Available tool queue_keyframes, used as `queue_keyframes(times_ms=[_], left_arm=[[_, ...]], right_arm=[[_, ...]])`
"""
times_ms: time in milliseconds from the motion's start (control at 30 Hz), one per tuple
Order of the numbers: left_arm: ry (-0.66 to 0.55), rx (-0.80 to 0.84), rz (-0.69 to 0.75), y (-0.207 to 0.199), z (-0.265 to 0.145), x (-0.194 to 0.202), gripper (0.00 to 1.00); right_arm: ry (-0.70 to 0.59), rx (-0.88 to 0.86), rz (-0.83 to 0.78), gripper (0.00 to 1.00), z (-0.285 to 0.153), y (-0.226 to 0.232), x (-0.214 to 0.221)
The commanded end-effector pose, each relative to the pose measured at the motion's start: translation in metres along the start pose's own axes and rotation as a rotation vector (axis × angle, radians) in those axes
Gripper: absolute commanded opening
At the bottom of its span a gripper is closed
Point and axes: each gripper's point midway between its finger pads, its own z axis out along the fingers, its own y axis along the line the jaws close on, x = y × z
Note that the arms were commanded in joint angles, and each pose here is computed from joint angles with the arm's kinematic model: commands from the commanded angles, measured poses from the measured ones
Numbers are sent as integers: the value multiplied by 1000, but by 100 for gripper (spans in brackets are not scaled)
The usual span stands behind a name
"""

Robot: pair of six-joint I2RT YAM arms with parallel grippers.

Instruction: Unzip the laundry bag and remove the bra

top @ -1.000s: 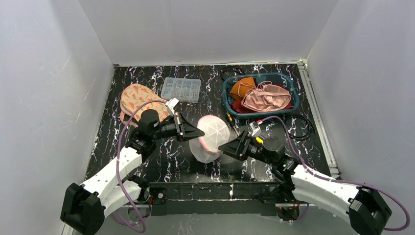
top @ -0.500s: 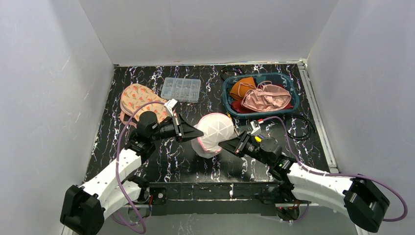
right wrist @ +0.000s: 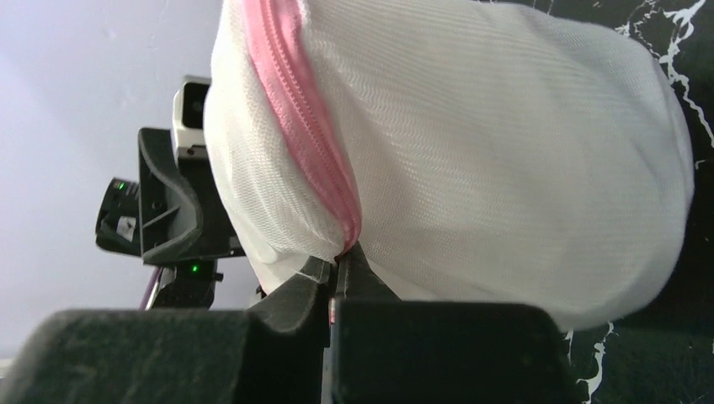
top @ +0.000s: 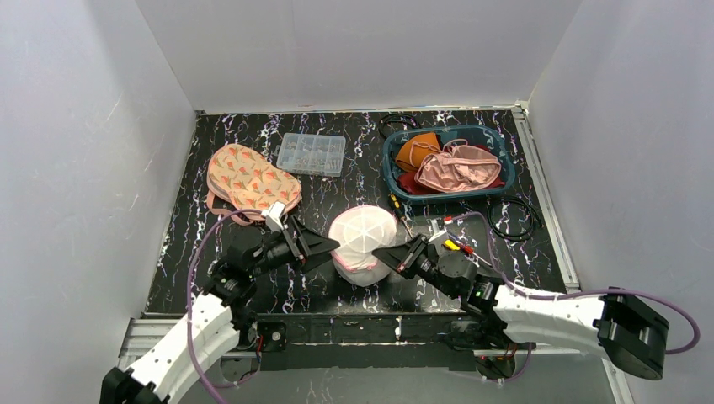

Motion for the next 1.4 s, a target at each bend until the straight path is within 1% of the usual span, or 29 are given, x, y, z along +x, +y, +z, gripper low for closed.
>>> queue_keyframes(times_ms=[0, 100, 233, 433, 500, 600, 700, 800, 967, 1200, 1267, 1333, 1367], left_arm=[[-118, -91, -33, 18, -12, -5, 79], [-133, -142, -46, 24, -20, 0, 78], [-130, -140, -68, 18, -22, 7, 74], [-81, -210, -4, 18, -11, 23, 65], [-68, -230, 13, 21, -5, 27, 60], [-58, -241, 28, 22, 2, 30, 49], [-84, -267, 44, 27, 2, 25, 42], [-109, -292, 68, 29, 3, 19, 41], [-100, -323, 117, 26, 9, 14, 51], [-109, -324, 161, 24, 15, 9, 53], [-110, -315, 174, 22, 16, 8, 50], [-113, -318, 184, 23, 16, 7, 41], [-117, -321, 189, 23, 16, 6, 34]], right_arm=[[-158, -62, 77, 1, 7, 21, -20], [-168, -38, 86, 1, 13, 20, -15], [-154, -27, 86, 1, 20, 21, -5], [-149, -21, 91, 1, 24, 22, 2], [-142, -18, 87, 1, 24, 22, 4], [-139, -15, 85, 1, 22, 22, 4], [-135, -20, 78, 1, 19, 23, 4], [-121, -23, 59, 1, 16, 25, 5], [-80, -31, 43, 1, 13, 27, 11], [-45, -40, 39, 1, 12, 28, 18], [-38, -45, 40, 1, 12, 28, 19], [-30, -55, 37, 1, 12, 31, 21], [-23, -61, 32, 1, 12, 33, 22]])
